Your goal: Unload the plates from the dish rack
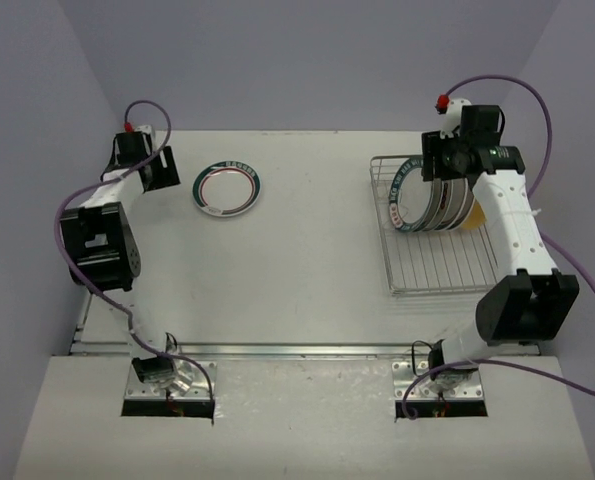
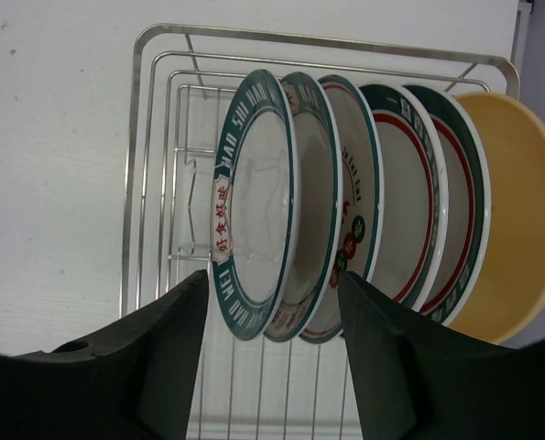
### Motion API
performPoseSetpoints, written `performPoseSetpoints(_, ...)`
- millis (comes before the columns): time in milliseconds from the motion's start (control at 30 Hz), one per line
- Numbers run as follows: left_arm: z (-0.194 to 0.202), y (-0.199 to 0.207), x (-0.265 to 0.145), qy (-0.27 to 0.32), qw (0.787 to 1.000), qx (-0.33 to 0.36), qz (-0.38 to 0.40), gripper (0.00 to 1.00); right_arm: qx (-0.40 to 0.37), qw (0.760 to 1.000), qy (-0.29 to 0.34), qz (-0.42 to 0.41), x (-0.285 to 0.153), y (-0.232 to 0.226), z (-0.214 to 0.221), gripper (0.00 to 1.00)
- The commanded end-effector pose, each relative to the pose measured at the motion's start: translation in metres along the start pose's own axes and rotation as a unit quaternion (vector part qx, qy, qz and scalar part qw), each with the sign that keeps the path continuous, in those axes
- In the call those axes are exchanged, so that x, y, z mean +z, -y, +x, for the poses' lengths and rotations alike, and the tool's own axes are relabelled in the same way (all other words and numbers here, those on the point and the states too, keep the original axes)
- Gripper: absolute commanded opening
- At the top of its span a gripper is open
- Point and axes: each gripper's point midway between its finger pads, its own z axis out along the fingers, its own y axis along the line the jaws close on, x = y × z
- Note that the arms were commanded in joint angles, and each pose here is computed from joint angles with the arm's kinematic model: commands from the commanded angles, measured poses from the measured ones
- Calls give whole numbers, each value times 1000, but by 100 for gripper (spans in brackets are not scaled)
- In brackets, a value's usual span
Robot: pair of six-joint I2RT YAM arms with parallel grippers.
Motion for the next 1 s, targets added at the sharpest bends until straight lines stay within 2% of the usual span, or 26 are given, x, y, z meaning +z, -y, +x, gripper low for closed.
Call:
performPoseSetpoints(0,-66,-14,-76,124,990,47,-41,75,-23,1000,2,19,18,12,-19,55)
performPoseSetpoints(167,-63,-9,-113,152,986,64,-35,76,-27,999,-22,14,42,7,-12,40)
performPoseSetpoints(400,-60,-2,-137,161,984,68,-22,77,-39,997,-60,17,72,7,12,33)
performPoseSetpoints(533,-61,4,-151,172,983,67,-13,81,-46,995,-90,10,86,3,32,21)
performPoseSetpoints(600,-61,13,-155,173,983,67,8,81,-42,995,-89,2,84,0,31,10)
performPoseSetpoints(700,-61,25,-162,177,981,64,40,82,-29,997,-65,-9,66,-5,13,0)
performPoseSetpoints(767,-62,35,-169,183,979,60,67,82,-40,998,-34,-20,47,-22,-13,0)
performPoseSetpoints(967,-71,67,-183,195,972,65,115,84,-72,993,90,14,-29,-27,-95,0)
